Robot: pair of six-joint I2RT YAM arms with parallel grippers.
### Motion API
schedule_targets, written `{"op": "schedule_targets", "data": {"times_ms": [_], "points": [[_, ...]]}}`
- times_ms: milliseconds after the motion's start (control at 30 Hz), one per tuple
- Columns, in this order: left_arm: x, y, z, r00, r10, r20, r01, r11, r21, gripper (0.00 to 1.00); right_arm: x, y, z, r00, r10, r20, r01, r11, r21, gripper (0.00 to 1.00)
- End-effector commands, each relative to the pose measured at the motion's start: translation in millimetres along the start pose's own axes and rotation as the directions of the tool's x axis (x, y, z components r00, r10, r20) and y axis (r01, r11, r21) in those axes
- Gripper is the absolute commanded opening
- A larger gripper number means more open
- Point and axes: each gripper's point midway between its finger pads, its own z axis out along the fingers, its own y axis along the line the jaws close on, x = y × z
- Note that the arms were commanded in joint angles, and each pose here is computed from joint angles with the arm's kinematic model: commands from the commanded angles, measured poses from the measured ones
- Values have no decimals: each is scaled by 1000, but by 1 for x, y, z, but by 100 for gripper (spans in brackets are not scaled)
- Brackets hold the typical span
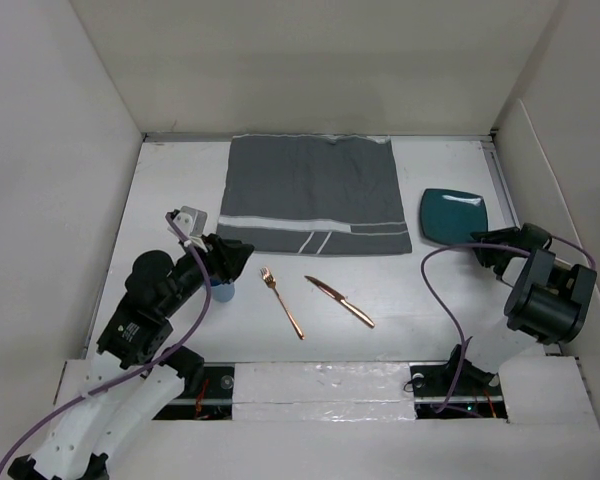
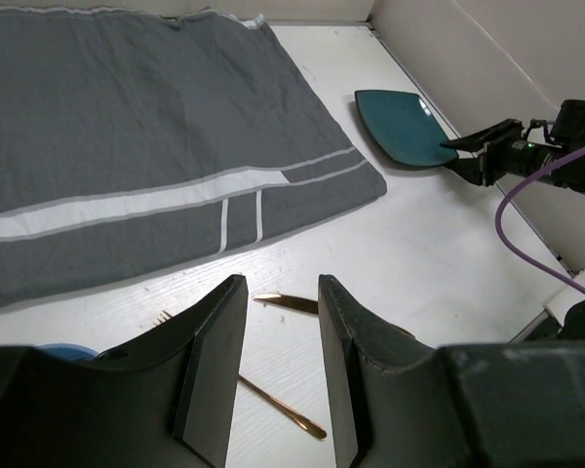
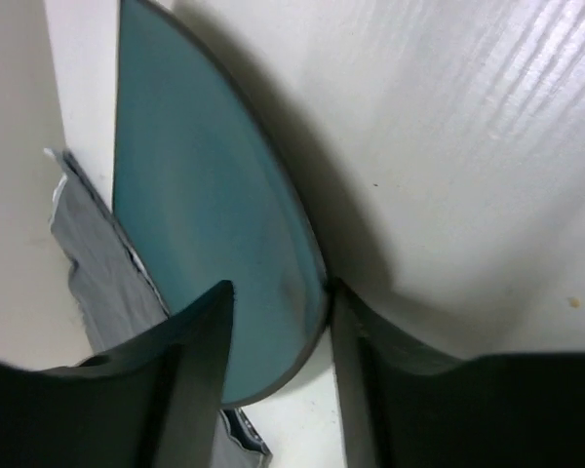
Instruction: Set the dinner table for one person
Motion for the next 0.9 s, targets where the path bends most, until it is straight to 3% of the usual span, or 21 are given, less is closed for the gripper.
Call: {"op": "schedule_targets", "data": {"times_ms": [0,133,167,200,267,300,367,433,567,733,867], "points": [[-24,-6,-7,997,21,80,-22,1000,7,33,-20,19,6,994,64,92,-64,998,6,45],[-25,-6,-8,996,22,86,-22,1000,1,32,-16,24,8,990,84,116,-86,996,15,37],[-26,-6,-8,996,22,86,-22,1000,1,32,-16,22,8,989,91,117,-93,995,19,32],[-26,-6,-8,996,22,86,-22,1000,-1,32,-19,23,7,986,104,133,-107,994,16,19],[-24,-5,-7,996,23,81,-23,1000,-1,32,-16,24,6,983,107,147,-108,994,-7,13],[-24,-5,-7,997,22,78,-22,1000,-2,32,-17,24,5,981,115,157,-113,993,-17,5],[-24,-5,-7,997,22,79,-22,1000,-4,31,-21,33,-1,978,91,185,-79,994,-70,0],[-23,-4,-6,997,25,75,-25,1000,-5,31,-25,33,-8,977,45,210,-31,997,-71,0],[-21,-3,-3,998,24,61,-23,1000,-7,30,-45,77,-40,954,-52,295,107,979,-174,0],[-21,-1,1,998,22,61,-21,1000,-17,30,-48,164,-99,932,-129,339,266,877,-400,0],[-20,2,4,998,18,59,-17,999,-29,30,-18,221,-131,944,-179,278,312,764,-565,0]]}}
